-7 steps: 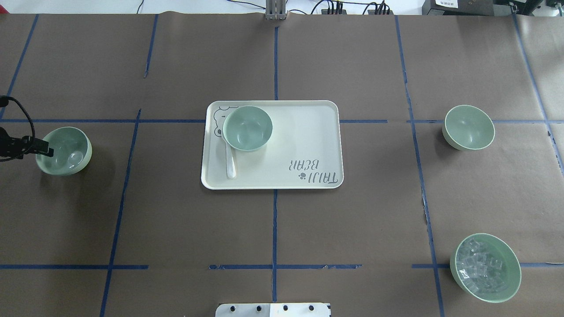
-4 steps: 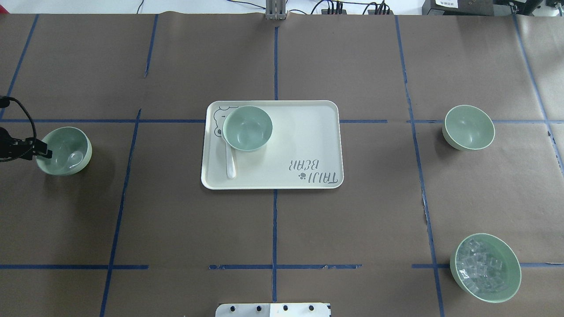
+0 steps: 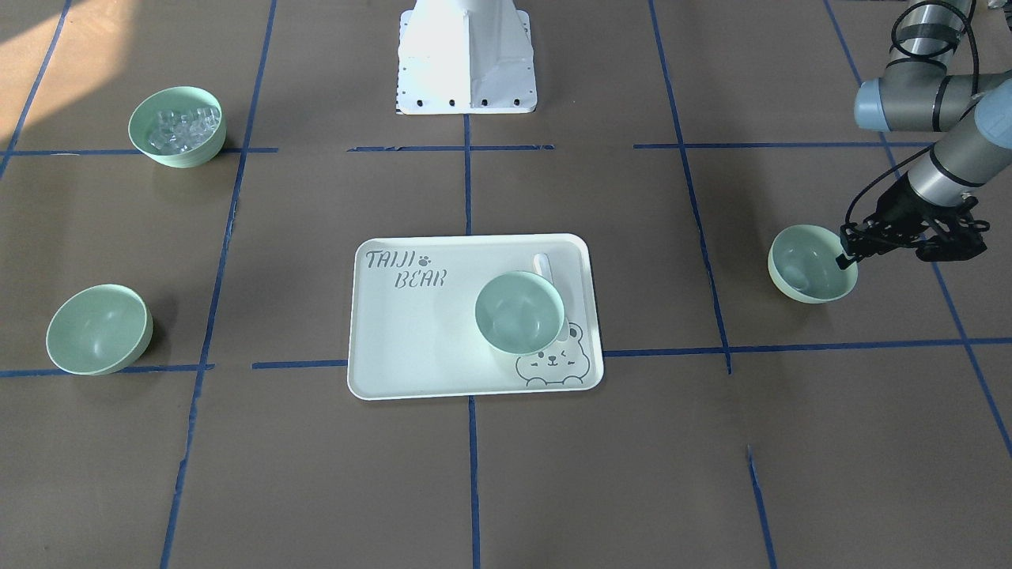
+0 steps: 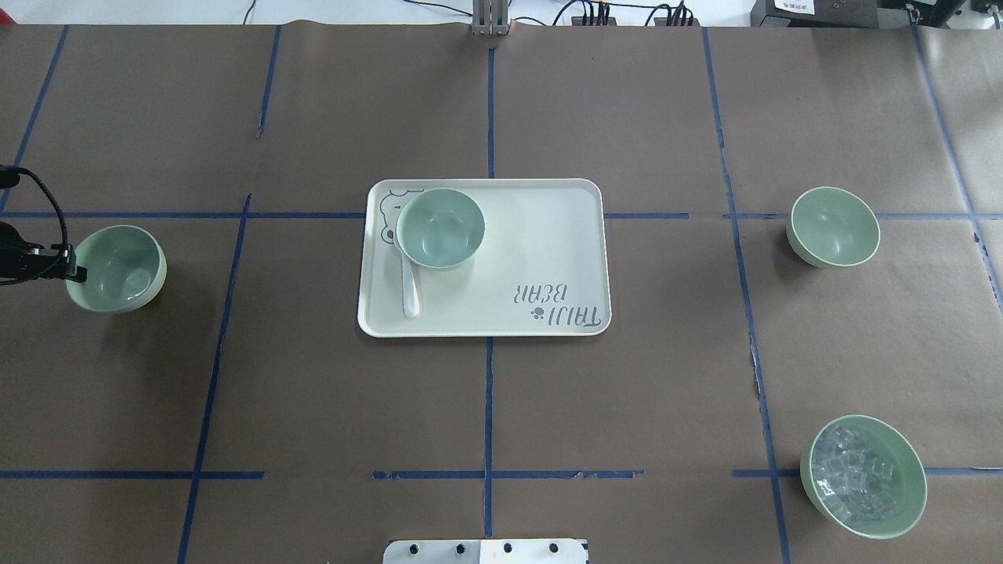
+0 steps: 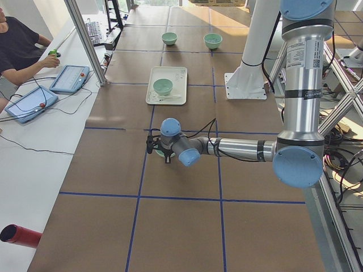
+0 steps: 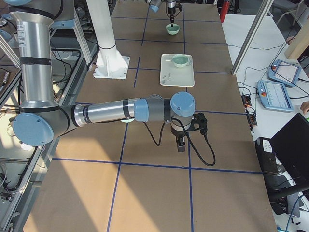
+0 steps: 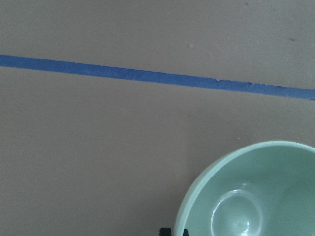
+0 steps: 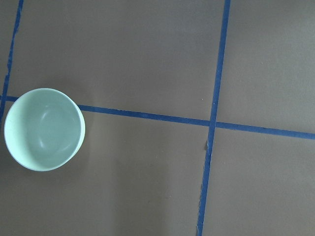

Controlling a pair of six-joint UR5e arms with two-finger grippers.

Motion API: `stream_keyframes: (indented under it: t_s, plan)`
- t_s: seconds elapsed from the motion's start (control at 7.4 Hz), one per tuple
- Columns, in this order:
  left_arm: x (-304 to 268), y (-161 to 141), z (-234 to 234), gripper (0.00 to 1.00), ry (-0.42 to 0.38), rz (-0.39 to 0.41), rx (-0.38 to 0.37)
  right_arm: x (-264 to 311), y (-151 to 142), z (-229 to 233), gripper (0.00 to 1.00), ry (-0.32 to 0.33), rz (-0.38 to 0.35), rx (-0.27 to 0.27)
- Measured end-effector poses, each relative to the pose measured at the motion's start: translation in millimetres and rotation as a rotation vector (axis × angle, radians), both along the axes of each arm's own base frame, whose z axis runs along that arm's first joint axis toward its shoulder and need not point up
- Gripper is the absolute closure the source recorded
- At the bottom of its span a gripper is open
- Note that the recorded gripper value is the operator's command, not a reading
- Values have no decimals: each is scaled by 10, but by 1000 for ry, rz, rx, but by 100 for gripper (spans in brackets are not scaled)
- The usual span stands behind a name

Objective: Stack green bowls together

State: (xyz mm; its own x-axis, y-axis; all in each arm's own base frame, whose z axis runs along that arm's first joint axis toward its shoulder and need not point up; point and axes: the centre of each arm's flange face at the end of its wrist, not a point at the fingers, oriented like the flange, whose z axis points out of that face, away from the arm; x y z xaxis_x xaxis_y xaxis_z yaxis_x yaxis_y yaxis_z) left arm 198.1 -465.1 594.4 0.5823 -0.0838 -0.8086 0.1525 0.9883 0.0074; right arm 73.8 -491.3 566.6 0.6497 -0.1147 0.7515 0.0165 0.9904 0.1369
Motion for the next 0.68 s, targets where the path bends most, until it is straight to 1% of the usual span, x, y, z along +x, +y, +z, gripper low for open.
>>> stream_keyframes:
  t_s: [0.14, 0.27, 0.41, 0.54, 0.68]
  plan:
    - [-153, -53, -122, 100, 17, -10, -40, -49, -14, -1, 0, -1, 0, -12]
    - [-326, -170, -312, 100, 21, -38, -77, -140, -39, -8, 0, -3, 1, -31]
    - [-397, -307, -603, 100, 17, -59, -105, -281, -82, -24, 0, -6, 14, -48]
    - [-409, -418, -894, 100, 13, -78, -129, -489, -145, -9, 0, -11, 39, -57]
    - [-395, -503, -1132, 100, 24, -116, -163, -757, -213, 71, 0, -17, 65, -60]
